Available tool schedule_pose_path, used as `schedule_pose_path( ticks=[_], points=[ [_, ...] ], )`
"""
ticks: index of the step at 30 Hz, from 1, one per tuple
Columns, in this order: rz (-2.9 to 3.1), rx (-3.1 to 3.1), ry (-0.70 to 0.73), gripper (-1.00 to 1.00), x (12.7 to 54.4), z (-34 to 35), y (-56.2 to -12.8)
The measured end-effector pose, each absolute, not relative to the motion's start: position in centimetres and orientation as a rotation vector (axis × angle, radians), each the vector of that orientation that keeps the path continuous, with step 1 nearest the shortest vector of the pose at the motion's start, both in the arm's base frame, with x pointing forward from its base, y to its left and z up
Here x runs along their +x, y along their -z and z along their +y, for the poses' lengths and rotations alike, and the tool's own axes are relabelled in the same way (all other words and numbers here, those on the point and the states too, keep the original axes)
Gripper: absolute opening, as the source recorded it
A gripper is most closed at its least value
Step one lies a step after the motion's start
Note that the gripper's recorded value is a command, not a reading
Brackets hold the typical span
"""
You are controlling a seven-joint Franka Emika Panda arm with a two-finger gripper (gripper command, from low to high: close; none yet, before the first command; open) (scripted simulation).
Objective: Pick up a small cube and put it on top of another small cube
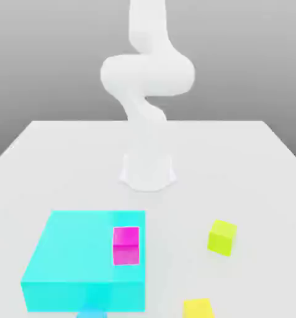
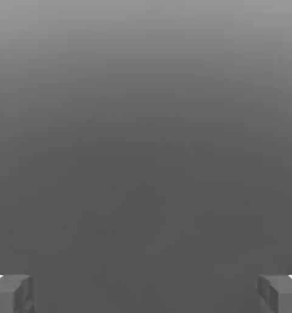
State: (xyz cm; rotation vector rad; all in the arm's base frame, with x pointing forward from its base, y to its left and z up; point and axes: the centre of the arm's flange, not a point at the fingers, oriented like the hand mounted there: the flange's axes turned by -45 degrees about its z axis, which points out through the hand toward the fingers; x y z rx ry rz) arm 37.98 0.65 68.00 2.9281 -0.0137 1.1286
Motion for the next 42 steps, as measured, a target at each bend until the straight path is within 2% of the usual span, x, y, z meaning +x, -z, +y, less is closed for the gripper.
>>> schedule_pose_path(
  ticks=[7, 15, 22, 28, 32, 33, 39, 42],
  points=[
    [0.018, 3.0, -0.852, 0.0, 45.9, 2.6, -57.8],
    [0.064, 3.064, -0.544, 0.0, 51.4, 4.8, -44.3],
    [0.113, 3.107, -0.272, 0.0, 52.9, 7.0, -31.7],
    [0.146, 3.135, -0.037, 0.0, 51.6, 8.7, -20.8],
    [0.15, 3.139, -0.002, 0.0, 51.3, 9.0, -14.9],
    [0.151, 3.138, -0.001, -1.0, 51.3, 9.0, -13.6],
    [0.152, 3.139, -0.001, -1.0, 51.2, 9.0, -12.9],
    [0.151, 3.139, -0.001, -1.0, 51.3, 9.0, -15.3]
  ],
)
